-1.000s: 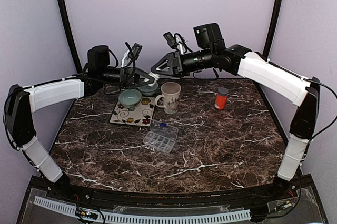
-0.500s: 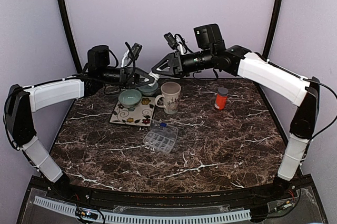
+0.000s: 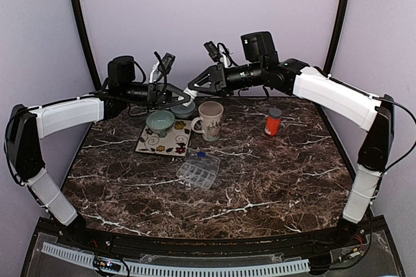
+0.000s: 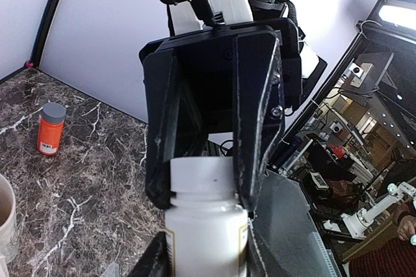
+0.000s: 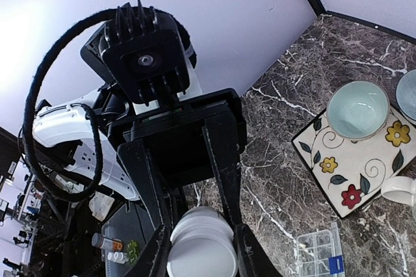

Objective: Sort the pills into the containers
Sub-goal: Screw the lid of the pill bottle onto the pill bottle.

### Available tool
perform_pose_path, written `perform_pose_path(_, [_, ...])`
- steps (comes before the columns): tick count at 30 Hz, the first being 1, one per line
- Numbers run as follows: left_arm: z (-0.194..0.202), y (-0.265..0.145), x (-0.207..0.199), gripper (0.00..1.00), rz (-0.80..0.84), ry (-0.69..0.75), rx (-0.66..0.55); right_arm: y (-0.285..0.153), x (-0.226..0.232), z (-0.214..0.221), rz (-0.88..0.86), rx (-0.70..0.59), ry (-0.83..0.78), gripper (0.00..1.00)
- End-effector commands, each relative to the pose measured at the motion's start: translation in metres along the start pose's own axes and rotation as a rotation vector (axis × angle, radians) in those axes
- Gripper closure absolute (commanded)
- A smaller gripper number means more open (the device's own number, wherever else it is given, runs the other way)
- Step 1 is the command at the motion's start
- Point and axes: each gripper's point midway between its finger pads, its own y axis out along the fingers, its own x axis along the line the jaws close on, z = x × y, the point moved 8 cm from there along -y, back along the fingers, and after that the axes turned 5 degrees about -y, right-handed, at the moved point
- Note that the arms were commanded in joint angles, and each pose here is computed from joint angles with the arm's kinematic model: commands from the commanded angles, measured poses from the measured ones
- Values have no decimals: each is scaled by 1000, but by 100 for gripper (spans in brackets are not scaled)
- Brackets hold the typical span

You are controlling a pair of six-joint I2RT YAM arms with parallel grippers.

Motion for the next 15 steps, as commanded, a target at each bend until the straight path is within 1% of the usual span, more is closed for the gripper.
perform_pose_path(1, [-9, -6, -12, 100, -2, 72, -27, -5, 9, -8, -58, -31, 14, 81])
perform_pose_path(7, [-14, -5, -12, 100, -50, 109, -42, 0, 4, -9, -34, -4, 79, 86])
perform_pose_path(11, [-19, 2, -16, 100, -109, 175, -50, 7, -5, -6, 12, 27, 134, 89])
perform_pose_path(15, [-24, 15, -19, 100, -217, 259, -65, 13, -12, -4, 54, 45, 181, 92])
